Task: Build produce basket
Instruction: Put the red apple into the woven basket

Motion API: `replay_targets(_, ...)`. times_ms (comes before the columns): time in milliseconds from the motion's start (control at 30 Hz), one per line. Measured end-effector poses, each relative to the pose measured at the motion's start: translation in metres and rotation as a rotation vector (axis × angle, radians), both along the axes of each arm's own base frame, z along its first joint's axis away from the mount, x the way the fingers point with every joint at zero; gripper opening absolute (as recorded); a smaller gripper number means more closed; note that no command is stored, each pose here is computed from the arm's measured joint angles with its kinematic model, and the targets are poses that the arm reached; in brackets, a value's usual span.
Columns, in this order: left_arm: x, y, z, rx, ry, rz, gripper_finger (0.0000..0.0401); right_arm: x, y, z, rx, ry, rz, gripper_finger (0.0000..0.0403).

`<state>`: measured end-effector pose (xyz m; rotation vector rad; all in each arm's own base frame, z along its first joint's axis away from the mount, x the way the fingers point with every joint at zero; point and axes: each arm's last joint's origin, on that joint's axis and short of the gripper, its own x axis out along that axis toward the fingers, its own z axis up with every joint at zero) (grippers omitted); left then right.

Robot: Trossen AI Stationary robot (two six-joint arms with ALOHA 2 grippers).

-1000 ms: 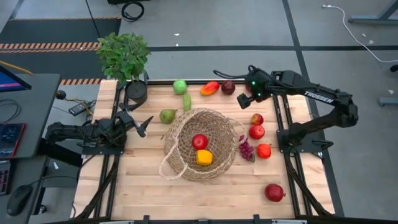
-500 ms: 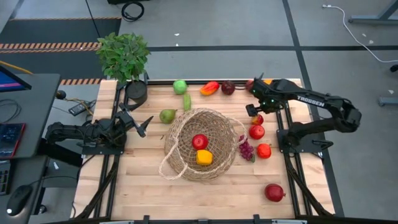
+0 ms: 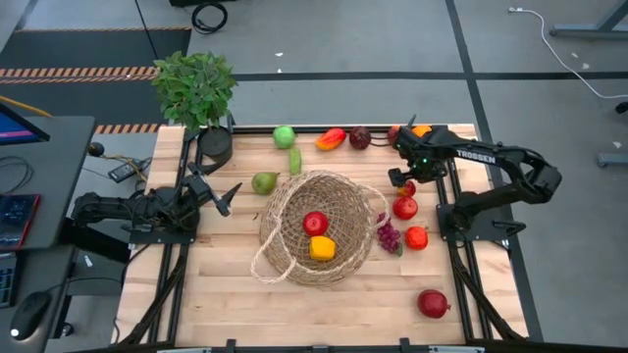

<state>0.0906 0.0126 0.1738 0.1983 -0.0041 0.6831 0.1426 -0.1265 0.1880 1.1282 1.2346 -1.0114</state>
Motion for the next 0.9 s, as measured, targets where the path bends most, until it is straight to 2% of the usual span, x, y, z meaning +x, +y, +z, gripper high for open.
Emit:
replay_targets(433,0.000,0.000,0.000,0.000,0.000,0.000,0.0388,0.010,-0.009,-0.024,0.097,-0.012,0.022,0.0379)
replay_targets(900,0.000,0.000,0.000,0.000,0.000,0.000,0.0388,0.014,-0.012,-0.033,0.120,0.001,0.044,0.0314)
